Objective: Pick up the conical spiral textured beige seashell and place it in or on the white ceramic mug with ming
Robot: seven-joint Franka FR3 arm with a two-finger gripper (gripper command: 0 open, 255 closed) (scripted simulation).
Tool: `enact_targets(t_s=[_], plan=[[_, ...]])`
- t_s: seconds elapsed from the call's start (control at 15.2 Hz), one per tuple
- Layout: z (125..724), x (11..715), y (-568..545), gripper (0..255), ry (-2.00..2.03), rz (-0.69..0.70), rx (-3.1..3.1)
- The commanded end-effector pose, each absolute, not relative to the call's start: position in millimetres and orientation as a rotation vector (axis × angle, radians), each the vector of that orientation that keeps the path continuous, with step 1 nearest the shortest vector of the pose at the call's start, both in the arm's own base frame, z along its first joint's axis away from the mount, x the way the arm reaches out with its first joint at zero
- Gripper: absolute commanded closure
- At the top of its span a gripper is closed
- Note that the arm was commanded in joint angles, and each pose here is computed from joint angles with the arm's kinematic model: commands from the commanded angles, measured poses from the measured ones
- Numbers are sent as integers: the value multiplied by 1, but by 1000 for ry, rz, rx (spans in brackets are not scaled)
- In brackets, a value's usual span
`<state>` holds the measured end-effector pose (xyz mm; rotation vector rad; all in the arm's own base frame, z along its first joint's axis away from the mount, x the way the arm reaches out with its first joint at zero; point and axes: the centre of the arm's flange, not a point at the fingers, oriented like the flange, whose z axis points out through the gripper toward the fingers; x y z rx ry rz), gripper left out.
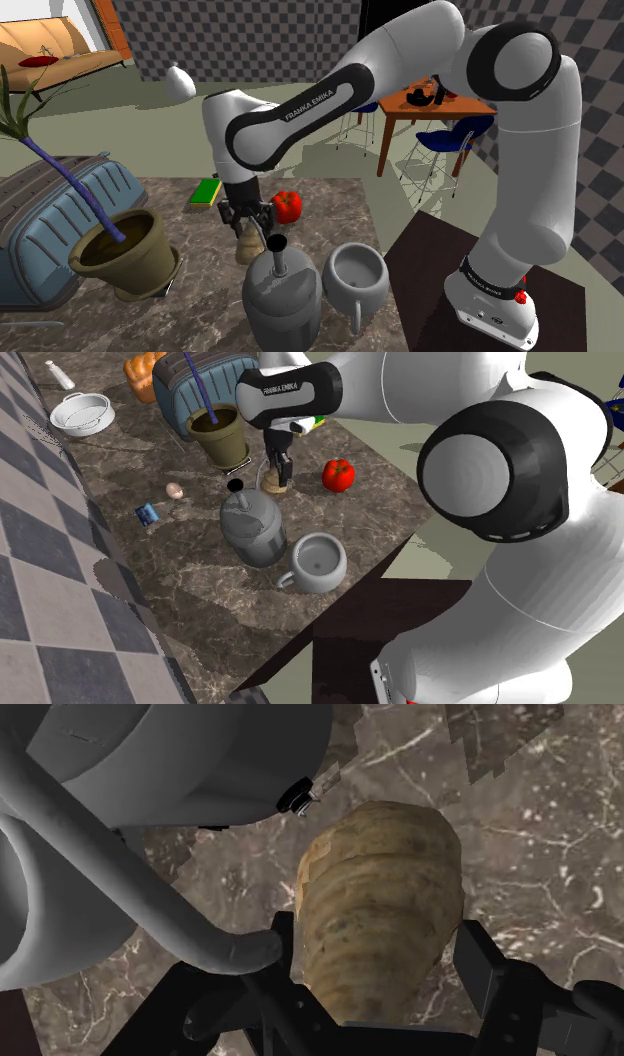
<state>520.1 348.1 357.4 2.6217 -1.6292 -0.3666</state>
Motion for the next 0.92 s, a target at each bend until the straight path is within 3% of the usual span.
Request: enact_targets(t_s=[0.0,0.86], plan=[[368,519,348,255,-1629,-367,2622],[436,519,348,255,-1629,-367,2622]])
